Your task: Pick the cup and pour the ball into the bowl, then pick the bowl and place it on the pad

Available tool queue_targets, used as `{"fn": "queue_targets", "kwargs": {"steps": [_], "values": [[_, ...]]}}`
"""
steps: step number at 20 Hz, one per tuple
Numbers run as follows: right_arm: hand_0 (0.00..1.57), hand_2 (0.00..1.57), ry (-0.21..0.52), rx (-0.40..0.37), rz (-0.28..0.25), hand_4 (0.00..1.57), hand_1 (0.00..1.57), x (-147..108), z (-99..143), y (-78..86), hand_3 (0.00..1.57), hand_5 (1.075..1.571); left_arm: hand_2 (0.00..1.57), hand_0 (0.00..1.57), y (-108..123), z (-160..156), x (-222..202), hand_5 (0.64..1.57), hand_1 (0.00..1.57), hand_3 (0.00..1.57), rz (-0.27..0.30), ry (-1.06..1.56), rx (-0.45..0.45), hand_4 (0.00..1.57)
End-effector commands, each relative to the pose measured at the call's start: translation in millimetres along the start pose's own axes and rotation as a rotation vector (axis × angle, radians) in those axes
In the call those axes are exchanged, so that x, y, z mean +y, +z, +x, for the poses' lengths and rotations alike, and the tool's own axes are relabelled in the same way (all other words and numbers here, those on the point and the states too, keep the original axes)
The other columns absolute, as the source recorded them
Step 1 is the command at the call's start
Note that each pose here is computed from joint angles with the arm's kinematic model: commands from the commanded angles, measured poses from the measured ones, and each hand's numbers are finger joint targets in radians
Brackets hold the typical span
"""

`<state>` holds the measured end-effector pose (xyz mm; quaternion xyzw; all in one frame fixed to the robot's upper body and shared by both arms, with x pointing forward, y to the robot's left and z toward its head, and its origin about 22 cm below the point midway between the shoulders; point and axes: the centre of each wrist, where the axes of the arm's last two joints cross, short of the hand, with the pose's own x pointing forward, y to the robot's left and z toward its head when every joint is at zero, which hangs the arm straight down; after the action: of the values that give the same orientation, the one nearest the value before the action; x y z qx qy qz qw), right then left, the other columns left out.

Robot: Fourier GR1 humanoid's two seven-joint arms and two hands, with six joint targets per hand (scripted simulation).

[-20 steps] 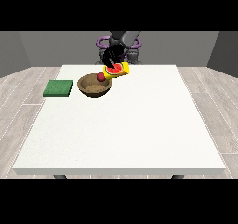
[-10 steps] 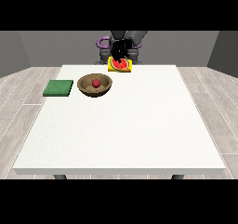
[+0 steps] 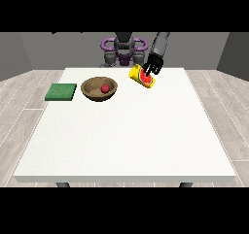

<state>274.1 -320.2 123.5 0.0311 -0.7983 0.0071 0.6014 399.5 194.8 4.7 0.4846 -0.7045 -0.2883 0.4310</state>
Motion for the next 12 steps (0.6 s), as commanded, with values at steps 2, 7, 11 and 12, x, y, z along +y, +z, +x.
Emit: {"fn": "queue_targets", "kwargs": {"steps": [2, 7, 11, 12], "values": [[0.0, 0.0, -0.02, -0.089, 0.001, 0.41, 0.0, 14, 18, 2.7, 0.0, 1.566, 1.57, 1.55, 31, -29, 7, 1.505, 1.55, 1.57, 0.16, 0.221, 0.06, 1.42], [0.0, 0.0, -0.029, -0.06, -0.02, 0.46, 0.0, 14, 12, 3.1, 0.0, 1.564, 1.57, 1.37, 5, 39, 10, 1.571, 1.37, 1.57, 0.127, 0.829, 0.165, 0.99], [0.0, 0.0, -0.043, -0.074, -0.059, 0.52, 0.0, 18, 16, 2.3, 0.0, 1.564, 0.21, 0.65, -3, 16, 32, 1.566, 0.65, 0.0, 0.17, 1.143, 0.069, 0.34], [0.0, 0.0, -0.043, -0.067, -0.093, 0.53, 0.0, 25, 12, 6.7, 0.0, 1.564, 0.0, 0.41, -2, 4, 37, 1.569, 0.41, 0.0, 0.197, 1.199, 0.058, 0.26]]}}
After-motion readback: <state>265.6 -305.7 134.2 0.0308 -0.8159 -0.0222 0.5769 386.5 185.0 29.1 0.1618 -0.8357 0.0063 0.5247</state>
